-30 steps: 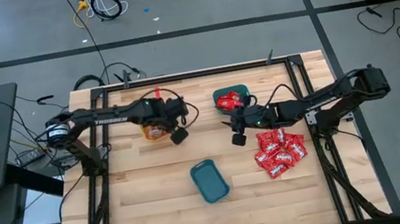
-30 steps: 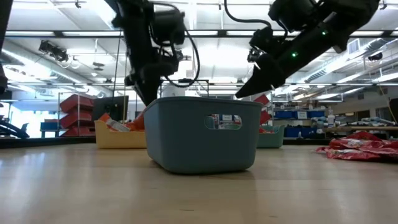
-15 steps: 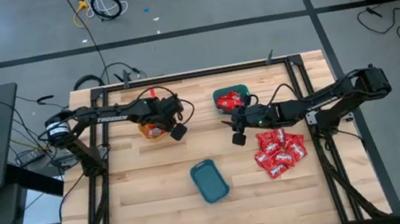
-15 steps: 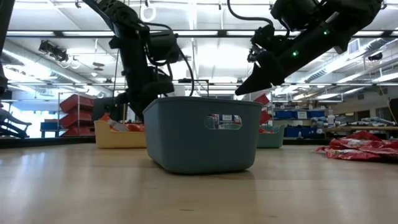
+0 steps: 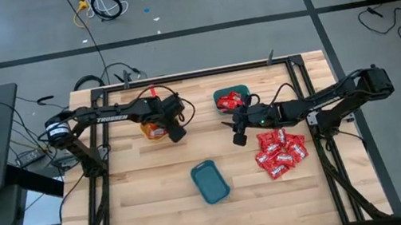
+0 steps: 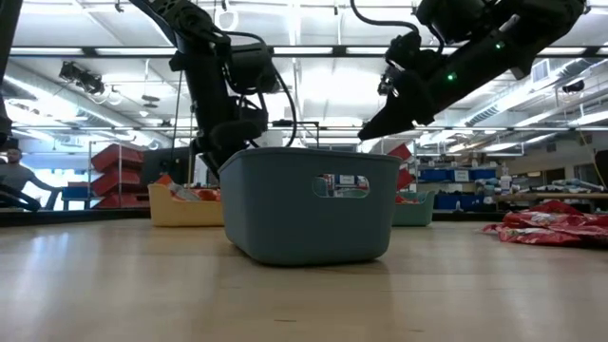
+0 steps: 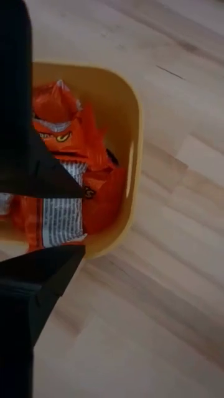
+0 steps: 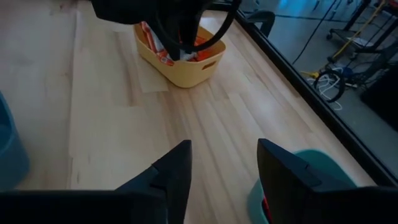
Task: Sort candy
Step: Put the orange chocolate bar into the yellow bin, then adjust the blue bin
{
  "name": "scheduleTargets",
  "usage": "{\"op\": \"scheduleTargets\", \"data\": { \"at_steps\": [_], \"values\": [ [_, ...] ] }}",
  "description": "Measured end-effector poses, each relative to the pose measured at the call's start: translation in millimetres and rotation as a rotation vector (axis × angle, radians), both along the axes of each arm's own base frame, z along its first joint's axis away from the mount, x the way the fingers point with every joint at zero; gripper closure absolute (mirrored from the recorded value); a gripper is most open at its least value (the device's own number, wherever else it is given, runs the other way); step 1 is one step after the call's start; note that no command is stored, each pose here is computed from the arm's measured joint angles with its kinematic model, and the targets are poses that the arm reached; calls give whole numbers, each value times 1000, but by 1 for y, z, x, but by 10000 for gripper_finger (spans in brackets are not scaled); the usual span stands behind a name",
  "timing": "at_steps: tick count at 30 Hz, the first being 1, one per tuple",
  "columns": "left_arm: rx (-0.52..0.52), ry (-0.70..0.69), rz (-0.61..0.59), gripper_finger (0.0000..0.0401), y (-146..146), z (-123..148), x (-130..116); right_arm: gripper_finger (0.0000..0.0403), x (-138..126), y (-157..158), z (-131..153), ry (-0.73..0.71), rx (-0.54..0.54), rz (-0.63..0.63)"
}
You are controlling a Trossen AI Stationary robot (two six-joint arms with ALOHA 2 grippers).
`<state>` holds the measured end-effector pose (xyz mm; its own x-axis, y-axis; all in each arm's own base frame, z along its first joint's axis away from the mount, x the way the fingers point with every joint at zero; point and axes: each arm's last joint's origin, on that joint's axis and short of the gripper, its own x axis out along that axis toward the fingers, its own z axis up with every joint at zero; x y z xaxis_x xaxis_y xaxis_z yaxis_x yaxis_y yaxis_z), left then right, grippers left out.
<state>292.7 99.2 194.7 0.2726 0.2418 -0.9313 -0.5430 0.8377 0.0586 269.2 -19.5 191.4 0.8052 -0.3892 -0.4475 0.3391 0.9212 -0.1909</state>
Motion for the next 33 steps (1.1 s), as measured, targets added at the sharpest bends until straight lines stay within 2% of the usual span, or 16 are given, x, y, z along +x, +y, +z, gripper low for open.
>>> {"op": "scheduleTargets", "data": {
  "at_steps": [4,8,16,18,20,24,27,29,33],
  "values": [
    [25,20,-82,261,0,0,0,237,3,2,6,-40,36,-6],
    [46,18,-144,275,-3,11,5,259,8,12,14,-65,39,31],
    [104,-87,-303,348,-22,50,30,363,13,34,25,-57,19,119],
    [84,-125,-380,372,-35,52,35,390,13,38,25,-51,15,137],
    [49,-161,-454,393,-50,53,39,397,12,42,24,-36,10,152],
    [-2,-226,-607,394,-80,50,45,387,9,44,19,17,28,148],
    [-102,-289,-707,398,-99,46,47,394,7,44,15,48,58,129],
    [-147,-313,-745,399,-109,40,46,400,6,43,14,50,74,115],
    [-169,-318,-744,399,-120,26,43,399,5,48,15,30,71,37]
  ]
}}
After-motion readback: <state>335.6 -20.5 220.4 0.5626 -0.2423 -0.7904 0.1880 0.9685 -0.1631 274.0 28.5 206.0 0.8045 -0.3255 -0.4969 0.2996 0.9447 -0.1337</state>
